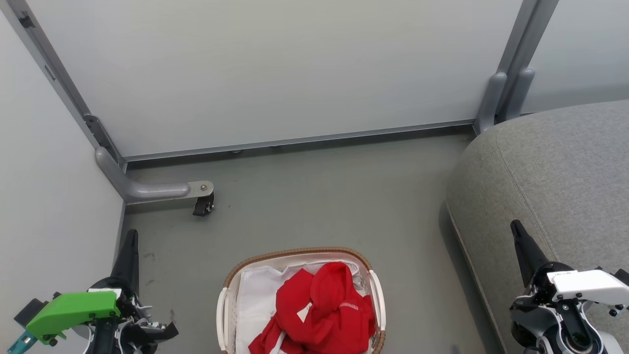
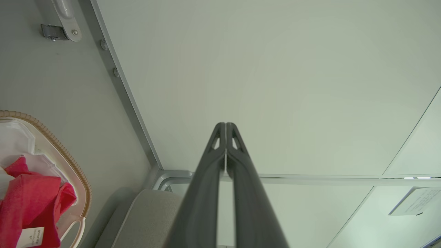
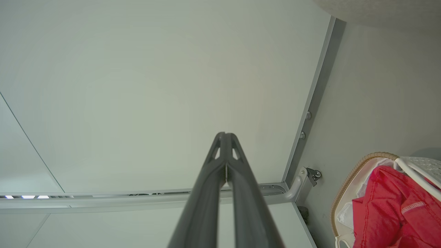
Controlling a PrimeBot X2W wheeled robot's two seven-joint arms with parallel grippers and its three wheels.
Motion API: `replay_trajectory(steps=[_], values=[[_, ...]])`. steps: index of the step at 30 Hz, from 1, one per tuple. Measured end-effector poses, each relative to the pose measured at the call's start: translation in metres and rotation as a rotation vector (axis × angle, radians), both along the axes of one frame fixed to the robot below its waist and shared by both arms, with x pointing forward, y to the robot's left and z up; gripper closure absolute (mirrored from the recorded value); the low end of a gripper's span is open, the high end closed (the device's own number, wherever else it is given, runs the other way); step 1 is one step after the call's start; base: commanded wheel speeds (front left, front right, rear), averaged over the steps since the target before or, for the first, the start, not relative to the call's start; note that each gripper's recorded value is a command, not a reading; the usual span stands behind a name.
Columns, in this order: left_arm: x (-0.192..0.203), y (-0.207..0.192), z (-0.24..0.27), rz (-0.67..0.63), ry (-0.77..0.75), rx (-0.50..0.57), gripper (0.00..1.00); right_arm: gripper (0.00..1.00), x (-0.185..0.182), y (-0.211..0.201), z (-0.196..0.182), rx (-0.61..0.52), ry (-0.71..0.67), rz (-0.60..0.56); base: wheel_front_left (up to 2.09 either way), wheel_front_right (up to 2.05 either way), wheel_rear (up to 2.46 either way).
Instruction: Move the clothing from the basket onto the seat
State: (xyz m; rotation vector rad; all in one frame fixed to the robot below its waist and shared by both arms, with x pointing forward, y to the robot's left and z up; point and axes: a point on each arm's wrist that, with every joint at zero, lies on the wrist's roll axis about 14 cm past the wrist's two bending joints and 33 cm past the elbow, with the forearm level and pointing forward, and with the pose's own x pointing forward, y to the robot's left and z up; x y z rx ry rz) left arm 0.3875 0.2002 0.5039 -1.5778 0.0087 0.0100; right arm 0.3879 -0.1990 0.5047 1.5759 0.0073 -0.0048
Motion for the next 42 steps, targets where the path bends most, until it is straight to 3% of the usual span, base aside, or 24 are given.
replay_trajectory(steps=[4,5,6,7,23,42], values=[[0.000,0.000,-0.001,0.000,0.004,-0.001,1.00,1.00,-0.001,0.000,-0.002,0.001,0.005,0.000,0.00,0.00,0.00],[-0.002,-0.001,-0.006,0.001,0.018,-0.004,0.00,0.00,-0.002,0.001,-0.006,0.004,0.017,0.000,0.00,0.00,0.00],[-0.004,-0.001,-0.010,0.001,0.032,-0.006,1.00,1.00,-0.004,0.002,-0.010,0.008,0.031,0.000,0.00,0.00,0.00],[-0.006,-0.002,-0.016,0.001,0.050,-0.010,0.00,0.00,-0.007,0.003,-0.016,0.012,0.049,0.000,0.00,0.00,0.00],[-0.011,-0.010,-0.024,0.011,0.076,0.050,0.00,0.00,-0.011,0.002,-0.025,-0.081,0.077,-0.034,0.00,0.00,0.00],[-0.008,-0.024,-0.003,-0.015,0.002,0.381,0.00,0.00,-0.006,-0.005,0.001,-0.482,0.009,-0.065,0.00,0.00,0.00]])
